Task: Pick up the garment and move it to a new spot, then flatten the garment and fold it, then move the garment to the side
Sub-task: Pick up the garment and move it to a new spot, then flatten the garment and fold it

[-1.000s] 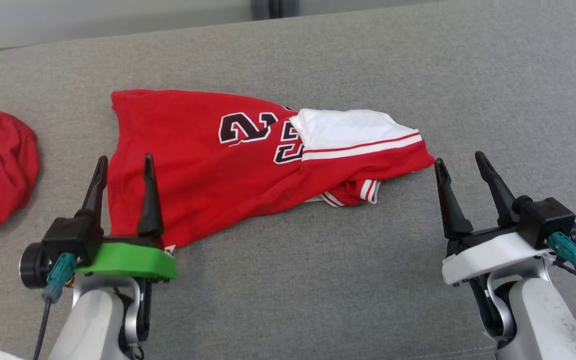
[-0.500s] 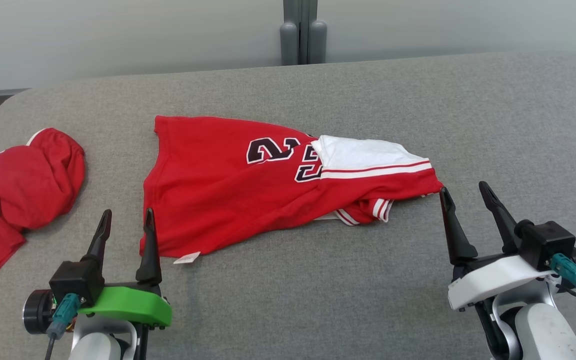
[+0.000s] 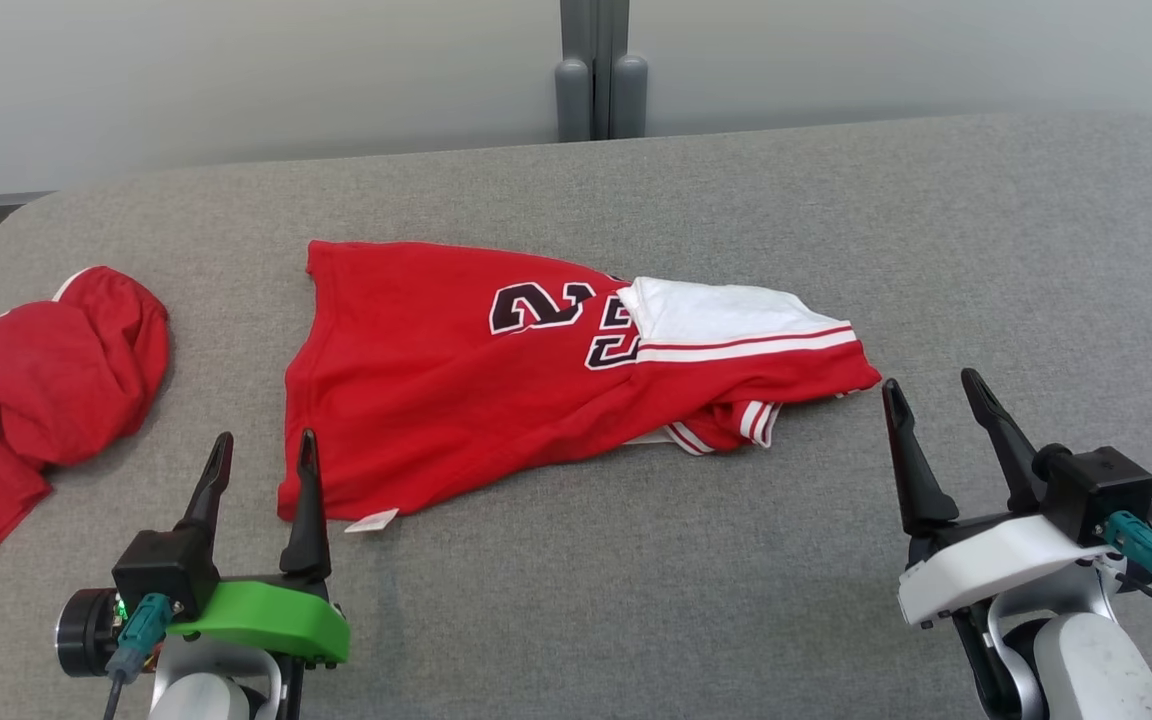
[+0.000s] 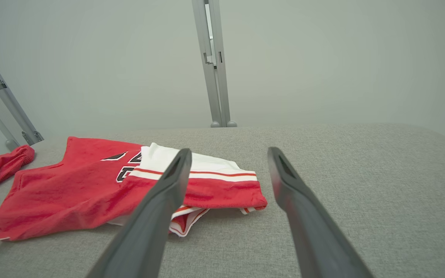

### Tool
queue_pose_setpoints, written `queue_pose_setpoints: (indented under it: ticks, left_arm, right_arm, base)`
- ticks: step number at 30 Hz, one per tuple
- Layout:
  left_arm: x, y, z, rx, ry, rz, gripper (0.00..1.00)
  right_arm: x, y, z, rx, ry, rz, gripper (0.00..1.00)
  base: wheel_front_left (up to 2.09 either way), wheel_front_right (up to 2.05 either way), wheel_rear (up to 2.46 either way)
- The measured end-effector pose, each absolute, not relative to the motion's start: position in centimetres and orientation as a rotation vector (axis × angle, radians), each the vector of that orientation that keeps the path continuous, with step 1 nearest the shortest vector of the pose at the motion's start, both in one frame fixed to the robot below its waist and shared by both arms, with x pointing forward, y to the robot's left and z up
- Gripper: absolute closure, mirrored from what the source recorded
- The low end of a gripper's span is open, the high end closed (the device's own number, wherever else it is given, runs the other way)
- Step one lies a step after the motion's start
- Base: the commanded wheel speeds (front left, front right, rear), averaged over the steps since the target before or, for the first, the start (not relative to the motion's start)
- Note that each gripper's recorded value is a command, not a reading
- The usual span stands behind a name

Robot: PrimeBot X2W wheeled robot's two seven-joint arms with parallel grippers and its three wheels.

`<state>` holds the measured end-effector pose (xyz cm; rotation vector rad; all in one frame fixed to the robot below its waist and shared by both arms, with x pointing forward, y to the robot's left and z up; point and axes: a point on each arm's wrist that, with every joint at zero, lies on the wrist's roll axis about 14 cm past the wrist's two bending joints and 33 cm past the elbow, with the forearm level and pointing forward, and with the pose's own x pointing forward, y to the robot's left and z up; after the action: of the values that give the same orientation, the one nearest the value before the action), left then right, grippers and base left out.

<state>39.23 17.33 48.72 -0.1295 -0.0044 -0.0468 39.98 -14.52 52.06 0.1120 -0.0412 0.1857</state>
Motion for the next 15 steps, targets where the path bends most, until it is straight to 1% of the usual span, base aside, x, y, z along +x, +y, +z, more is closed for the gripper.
queue_pose_setpoints:
  ticks: [15]
  left_arm:
    - [39.36, 17.47, 49.03, -0.124, -0.018, -0.040, 0.00]
  right_arm:
    - [40.55, -14.70, 51.69, 0.109, -0.027, 0.182, 0.00]
  base:
    - [0.00, 0.00, 0.00]
